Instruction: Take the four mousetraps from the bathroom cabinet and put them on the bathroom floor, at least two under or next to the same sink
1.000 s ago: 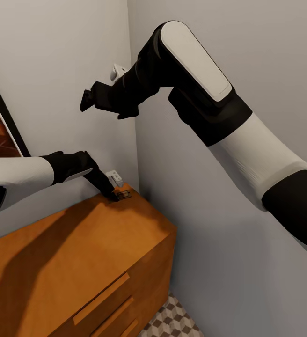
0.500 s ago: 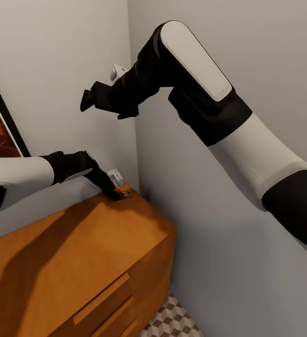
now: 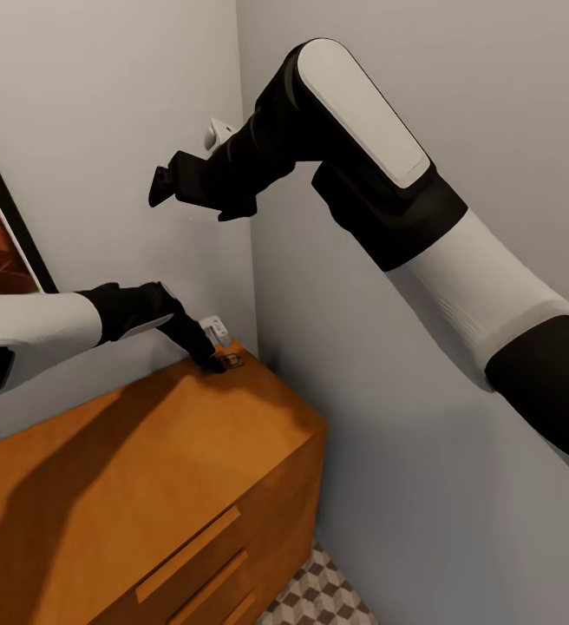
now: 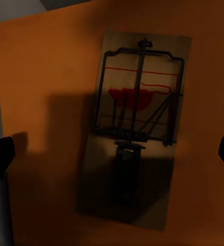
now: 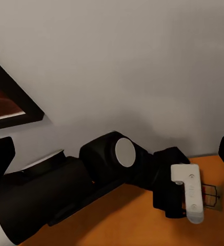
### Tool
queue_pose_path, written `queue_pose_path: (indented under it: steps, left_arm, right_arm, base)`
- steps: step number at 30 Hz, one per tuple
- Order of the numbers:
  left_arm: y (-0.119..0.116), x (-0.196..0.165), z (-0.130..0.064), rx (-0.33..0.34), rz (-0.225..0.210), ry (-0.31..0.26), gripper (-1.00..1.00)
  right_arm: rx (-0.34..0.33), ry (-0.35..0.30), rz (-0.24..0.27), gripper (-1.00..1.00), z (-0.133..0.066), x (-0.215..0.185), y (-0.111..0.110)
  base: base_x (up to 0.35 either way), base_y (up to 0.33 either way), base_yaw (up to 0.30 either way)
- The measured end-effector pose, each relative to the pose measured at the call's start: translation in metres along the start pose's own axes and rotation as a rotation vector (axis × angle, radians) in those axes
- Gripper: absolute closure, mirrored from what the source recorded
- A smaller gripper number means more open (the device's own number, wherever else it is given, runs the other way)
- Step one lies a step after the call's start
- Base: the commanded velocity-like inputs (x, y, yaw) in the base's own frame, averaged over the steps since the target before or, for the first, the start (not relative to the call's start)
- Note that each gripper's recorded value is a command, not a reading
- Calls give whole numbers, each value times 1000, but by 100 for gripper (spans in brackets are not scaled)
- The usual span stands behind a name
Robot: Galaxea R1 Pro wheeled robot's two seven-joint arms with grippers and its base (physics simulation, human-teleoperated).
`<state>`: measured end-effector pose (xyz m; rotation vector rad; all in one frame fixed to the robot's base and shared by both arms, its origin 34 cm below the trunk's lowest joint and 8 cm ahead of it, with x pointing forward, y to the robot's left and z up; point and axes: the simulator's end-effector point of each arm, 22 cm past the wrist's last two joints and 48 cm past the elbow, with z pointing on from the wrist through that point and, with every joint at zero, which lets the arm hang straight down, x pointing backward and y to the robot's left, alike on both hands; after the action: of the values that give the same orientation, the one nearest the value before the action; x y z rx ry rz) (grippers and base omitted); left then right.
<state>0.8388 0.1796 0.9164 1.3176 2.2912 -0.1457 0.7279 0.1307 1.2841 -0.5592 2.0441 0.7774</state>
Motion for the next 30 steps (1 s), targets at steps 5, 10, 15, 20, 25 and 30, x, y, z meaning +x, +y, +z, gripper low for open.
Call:
queue_pose_path:
  steps: [5, 10, 15, 20, 25, 30]
  left_arm:
    - [-2, 1, 2, 5, 0, 2, -100]
    - [-4, 2, 4, 8, 0, 4, -100]
    - [-6, 4, 7, 12, 1, 3, -100]
    - [-7, 3, 8, 15, 8, -3, -100]
    - [-9, 4, 11, 19, 9, -3, -100]
    - [-10, 5, 12, 21, 8, -5, -100]
  right_arm:
    - [-1, 0, 0, -100, 0, 0, 0]
    - [-1, 1, 0, -100, 0, 0, 0]
    - [-1, 1, 0, -100, 0, 0, 0]
    - [-1, 1, 0, -100, 0, 0, 0]
    - [-1, 1, 0, -100, 0, 0, 0]
    - [-1, 0, 0, -100, 0, 0, 1]
  base:
    - [0, 0, 0]
    - [0, 0, 0]
    - [0, 0, 0]
    - [0, 0, 0]
    - [0, 0, 0]
    - [0, 0, 0]
